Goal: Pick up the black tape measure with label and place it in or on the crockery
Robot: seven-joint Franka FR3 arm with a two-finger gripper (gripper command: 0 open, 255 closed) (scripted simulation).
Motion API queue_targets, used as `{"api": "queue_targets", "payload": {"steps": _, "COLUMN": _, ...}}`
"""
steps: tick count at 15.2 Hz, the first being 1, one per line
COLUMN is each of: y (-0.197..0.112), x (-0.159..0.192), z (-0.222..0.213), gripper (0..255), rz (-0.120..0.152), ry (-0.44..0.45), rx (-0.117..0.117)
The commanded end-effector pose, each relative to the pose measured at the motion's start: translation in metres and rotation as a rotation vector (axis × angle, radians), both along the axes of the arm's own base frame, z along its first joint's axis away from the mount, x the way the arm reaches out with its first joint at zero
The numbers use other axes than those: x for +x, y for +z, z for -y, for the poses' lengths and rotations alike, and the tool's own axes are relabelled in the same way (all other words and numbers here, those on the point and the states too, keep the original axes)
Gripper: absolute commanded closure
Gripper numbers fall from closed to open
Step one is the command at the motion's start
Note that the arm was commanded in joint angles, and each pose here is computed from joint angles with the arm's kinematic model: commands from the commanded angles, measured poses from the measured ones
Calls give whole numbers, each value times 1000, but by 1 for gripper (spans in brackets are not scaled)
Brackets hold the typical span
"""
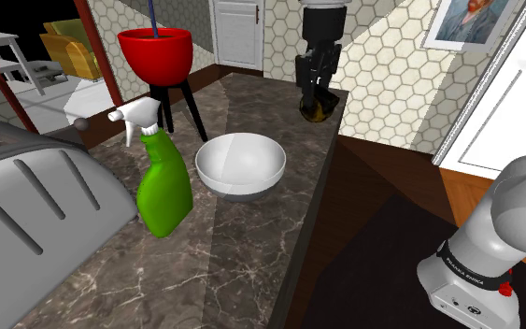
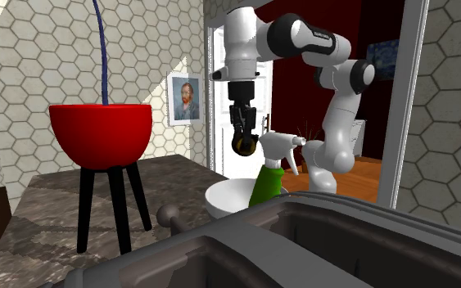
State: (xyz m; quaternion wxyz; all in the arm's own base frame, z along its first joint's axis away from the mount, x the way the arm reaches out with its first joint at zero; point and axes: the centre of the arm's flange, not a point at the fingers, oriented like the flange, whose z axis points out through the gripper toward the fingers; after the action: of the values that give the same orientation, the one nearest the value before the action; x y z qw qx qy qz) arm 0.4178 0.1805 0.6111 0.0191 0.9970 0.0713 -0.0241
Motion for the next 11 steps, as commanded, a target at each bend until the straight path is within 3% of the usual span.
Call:
{"api": "queue_targets", "payload": {"steps": 1, "y": 12, "x": 1, "z": 0, "gripper": 255, "rz": 0, "ry": 0, "rx": 0}}
{"api": "queue_targets", "payload": {"steps": 4, "y": 27, "x": 1, "z": 0, "gripper": 255, "rz": 0, "ry": 0, "rx": 0}}
{"api": "queue_targets", "payload": {"steps": 11, "y": 32, "x": 16, "z": -91, "gripper": 255, "rz": 0, "ry": 0, "rx": 0}}
